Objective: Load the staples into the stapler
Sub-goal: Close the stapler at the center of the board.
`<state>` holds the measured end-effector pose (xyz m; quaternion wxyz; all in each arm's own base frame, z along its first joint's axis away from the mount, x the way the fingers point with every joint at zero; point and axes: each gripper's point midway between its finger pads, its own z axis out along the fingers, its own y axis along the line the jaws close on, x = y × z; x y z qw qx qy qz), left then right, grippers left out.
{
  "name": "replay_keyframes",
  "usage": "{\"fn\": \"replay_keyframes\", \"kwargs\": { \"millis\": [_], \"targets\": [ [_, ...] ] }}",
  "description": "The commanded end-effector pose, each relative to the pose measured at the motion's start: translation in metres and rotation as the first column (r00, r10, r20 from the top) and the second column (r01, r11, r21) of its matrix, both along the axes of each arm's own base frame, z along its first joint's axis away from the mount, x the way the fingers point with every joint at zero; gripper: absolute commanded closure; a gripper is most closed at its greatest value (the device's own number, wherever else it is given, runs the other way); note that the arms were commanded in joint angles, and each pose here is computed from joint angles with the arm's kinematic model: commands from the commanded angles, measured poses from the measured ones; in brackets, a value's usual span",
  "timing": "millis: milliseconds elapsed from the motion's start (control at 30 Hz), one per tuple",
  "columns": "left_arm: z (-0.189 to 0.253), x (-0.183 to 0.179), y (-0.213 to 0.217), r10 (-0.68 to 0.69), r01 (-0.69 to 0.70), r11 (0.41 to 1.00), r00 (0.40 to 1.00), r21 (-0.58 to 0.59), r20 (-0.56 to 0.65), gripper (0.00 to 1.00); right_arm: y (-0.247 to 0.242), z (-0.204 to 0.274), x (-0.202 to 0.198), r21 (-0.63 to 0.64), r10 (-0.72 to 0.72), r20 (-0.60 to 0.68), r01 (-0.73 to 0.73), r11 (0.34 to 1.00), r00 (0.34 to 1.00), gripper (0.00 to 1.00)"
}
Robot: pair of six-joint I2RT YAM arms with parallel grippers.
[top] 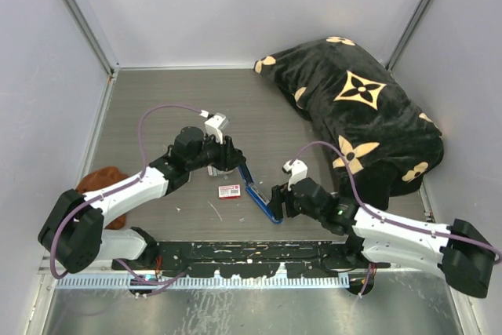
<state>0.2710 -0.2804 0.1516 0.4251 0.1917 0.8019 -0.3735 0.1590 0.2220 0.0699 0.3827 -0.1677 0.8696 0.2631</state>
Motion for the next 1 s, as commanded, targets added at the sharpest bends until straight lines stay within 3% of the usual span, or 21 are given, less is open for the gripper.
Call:
{"fn": "replay_keyframes", "kwargs": {
  "millis": [0,200,400,600,700,967],
  "targets": [
    [0.049,0.010,-0.004,0.010,-0.003,0.999,0.990,-0.051,0.139,1.00,0.003,-0.003,0.010,-0.067,-0.052,0.069,0.056,0.996,0.996,0.27],
    [0.047,0.010,0.003,0.037,-0.034,0.999,0.988,-0.020,0.153,1.00,0.017,-0.008,0.000,-0.084,-0.019,0.075,0.026,0.996,0.997,0.33],
    [0.044,0.005,0.005,0.055,-0.063,0.997,0.981,0.035,0.188,1.00,0.026,-0.013,-0.002,-0.093,-0.018,0.082,0.026,0.995,0.996,0.49],
    [0.035,-0.014,-0.004,0.044,-0.080,0.987,0.969,0.139,0.244,1.00,0.032,-0.023,-0.007,-0.125,-0.006,0.094,0.018,0.992,0.996,0.79],
    [0.035,-0.022,-0.007,0.050,-0.102,0.979,0.960,0.176,0.275,1.00,0.035,-0.022,-0.007,-0.121,-0.007,0.099,0.019,0.993,0.995,0.88],
    [0.032,-0.041,-0.017,0.032,-0.116,0.962,0.947,0.248,0.320,1.00,0.032,-0.022,-0.005,-0.114,-0.029,0.116,0.042,0.993,0.993,0.93]
  ]
}}
